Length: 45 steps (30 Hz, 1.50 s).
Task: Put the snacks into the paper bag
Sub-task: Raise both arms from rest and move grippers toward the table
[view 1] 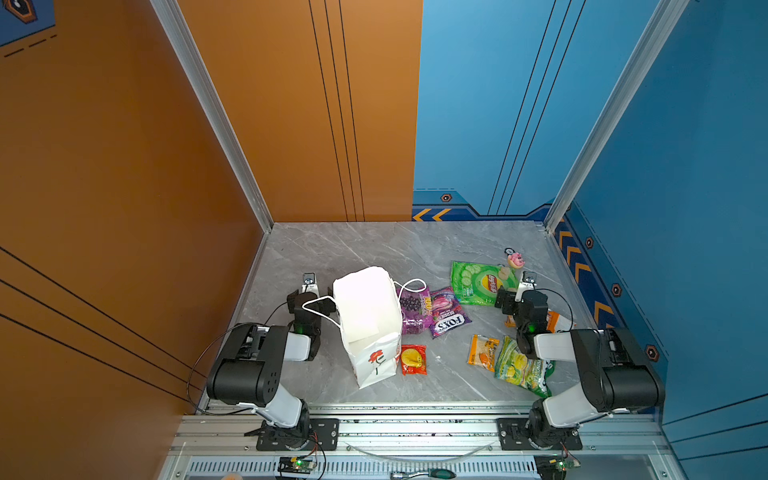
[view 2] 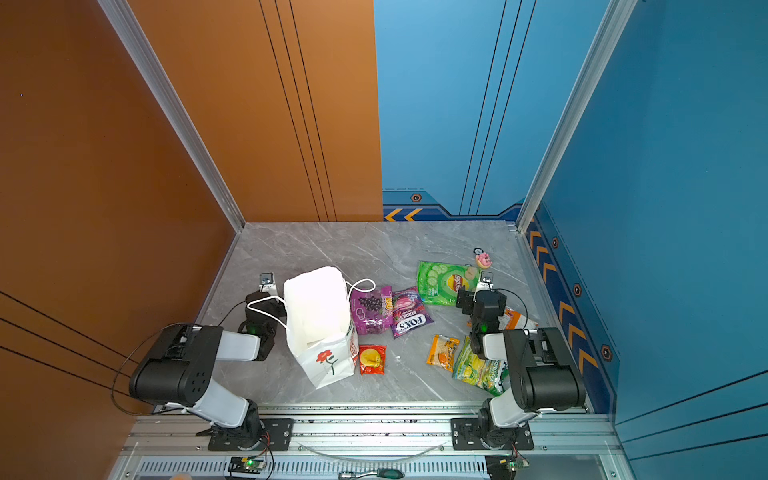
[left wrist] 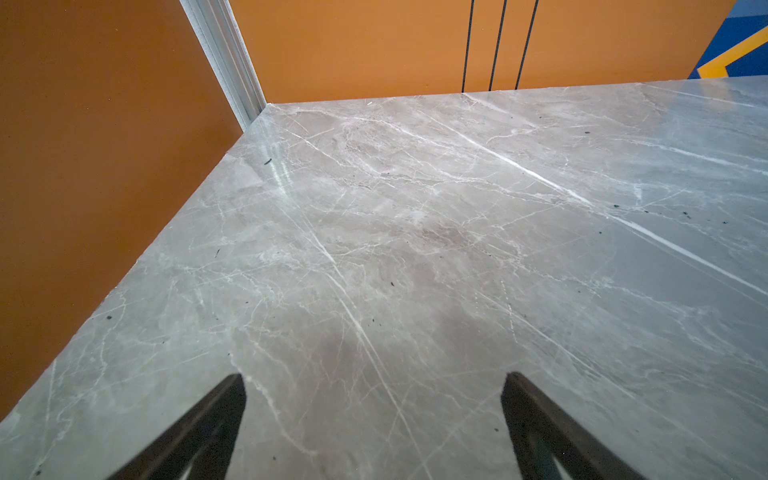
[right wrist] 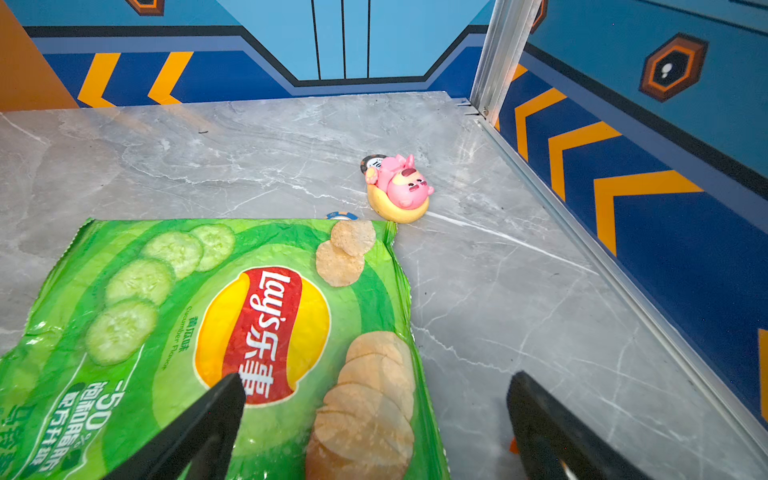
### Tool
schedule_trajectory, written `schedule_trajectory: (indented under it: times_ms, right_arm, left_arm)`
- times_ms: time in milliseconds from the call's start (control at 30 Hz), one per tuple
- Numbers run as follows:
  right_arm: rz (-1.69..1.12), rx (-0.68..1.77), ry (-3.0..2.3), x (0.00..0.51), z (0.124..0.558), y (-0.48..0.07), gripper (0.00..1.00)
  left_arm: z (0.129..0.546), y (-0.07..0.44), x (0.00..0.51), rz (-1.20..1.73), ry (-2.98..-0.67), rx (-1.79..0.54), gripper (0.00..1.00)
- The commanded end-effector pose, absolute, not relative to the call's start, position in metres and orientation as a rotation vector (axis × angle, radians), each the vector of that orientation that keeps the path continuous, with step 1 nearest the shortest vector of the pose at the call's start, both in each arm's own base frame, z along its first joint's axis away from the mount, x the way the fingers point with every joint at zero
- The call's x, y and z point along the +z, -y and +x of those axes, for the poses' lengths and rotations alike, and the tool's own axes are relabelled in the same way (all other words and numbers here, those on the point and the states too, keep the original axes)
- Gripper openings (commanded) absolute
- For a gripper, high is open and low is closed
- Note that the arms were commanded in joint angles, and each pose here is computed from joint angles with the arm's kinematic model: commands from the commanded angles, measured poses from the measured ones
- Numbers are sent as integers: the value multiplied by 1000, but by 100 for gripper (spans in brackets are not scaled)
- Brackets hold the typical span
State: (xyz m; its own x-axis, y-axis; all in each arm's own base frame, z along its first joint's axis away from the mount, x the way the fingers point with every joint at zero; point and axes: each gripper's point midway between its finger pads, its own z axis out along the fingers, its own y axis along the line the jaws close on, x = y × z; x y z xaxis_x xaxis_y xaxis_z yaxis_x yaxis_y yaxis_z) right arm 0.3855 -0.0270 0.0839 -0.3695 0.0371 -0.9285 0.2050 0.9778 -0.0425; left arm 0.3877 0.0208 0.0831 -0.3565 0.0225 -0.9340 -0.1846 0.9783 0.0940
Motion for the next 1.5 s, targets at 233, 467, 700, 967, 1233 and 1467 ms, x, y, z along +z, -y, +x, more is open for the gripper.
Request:
schedule_trajectory:
  times_ms: [233, 467, 700, 967, 1233, 1467]
  right_arm:
    - [170, -155, -1919, 92, 391, 23, 100]
    - [170, -154, -1918, 93, 391, 23, 100]
    - [188, -169, -1905, 102, 389, 26, 100]
    - [225, -187, -1842, 146, 367, 31, 100]
    - [485, -25, -1853, 202, 343, 35, 100]
    - [805, 176, -1817, 225, 308, 56, 100]
  left_arm:
    - [394, -21, 91, -112, -1907, 194, 98]
    - [394, -21, 91, -112, -1907, 193, 98]
    - [387, -27, 109, -152, -1872, 261, 98]
    - [347, -81, 153, -452, -1857, 450, 98]
    - [306, -104, 183, -868, -1877, 453, 98]
    - [280, -100, 201, -1140, -1855, 102, 98]
